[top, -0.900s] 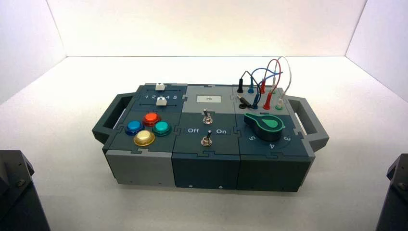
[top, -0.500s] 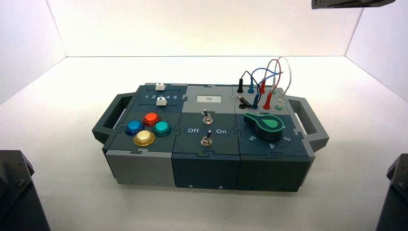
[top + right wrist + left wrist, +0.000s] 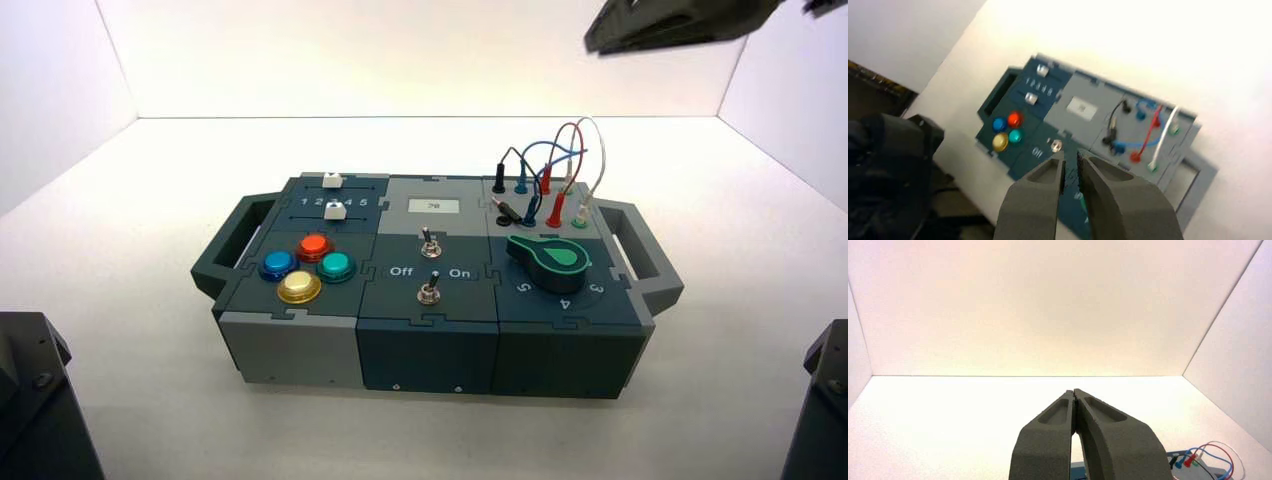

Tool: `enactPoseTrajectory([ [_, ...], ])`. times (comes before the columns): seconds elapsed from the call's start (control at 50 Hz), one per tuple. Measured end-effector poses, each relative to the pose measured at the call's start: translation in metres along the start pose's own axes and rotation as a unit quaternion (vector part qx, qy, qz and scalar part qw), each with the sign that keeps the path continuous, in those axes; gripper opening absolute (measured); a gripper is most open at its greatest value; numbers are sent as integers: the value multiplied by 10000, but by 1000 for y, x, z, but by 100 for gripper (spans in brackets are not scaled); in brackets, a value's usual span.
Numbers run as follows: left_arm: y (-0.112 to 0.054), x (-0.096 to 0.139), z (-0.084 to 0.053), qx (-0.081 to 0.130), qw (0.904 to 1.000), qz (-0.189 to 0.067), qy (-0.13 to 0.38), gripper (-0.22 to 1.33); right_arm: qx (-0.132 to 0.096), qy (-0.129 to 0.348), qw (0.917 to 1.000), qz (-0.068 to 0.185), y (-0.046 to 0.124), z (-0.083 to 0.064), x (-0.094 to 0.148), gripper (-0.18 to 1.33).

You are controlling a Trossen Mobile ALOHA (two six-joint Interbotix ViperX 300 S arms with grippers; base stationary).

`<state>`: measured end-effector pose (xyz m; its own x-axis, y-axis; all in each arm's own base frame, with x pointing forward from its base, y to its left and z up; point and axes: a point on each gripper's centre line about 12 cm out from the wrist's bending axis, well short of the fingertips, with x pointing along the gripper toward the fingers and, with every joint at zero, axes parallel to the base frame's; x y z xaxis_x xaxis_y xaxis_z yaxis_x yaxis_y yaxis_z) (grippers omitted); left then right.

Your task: Pull the blue wire.

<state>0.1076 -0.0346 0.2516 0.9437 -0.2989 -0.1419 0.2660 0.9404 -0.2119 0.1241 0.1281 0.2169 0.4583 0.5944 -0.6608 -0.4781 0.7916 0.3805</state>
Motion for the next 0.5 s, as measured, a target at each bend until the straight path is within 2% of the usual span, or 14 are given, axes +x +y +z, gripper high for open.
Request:
enactPoseTrajectory([
  [0.08, 0, 0, 0, 0, 10000, 0, 0, -16, 162, 195, 9997, 22, 1, -2, 5, 32],
  [0.14, 0, -1, 0, -5, 10000, -5, -22, -16, 290, 327, 9990, 31, 1, -3, 9, 42],
  [0.22, -1, -3, 2, 11, 10000, -18, -90, -16, 556, 538, 9970, 68, 1, -7, 15, 69],
  [0.24, -1, -3, 2, 15, 9999, -24, -119, -16, 693, 633, 9955, 98, 2, -8, 19, 72],
  [0.32, -1, -4, 2, 8, 9999, -25, -134, -17, 932, 849, 9920, 111, 2, -12, 26, 72],
  [0.38, -1, -4, 3, 2, 9999, -29, -142, -16, 1030, 985, 9898, 79, 1, -14, 31, 72],
  [0.5, -1, -4, 3, 2, 9999, -28, -150, -16, 1085, 1131, 9876, 15, -1, -17, 37, 72],
])
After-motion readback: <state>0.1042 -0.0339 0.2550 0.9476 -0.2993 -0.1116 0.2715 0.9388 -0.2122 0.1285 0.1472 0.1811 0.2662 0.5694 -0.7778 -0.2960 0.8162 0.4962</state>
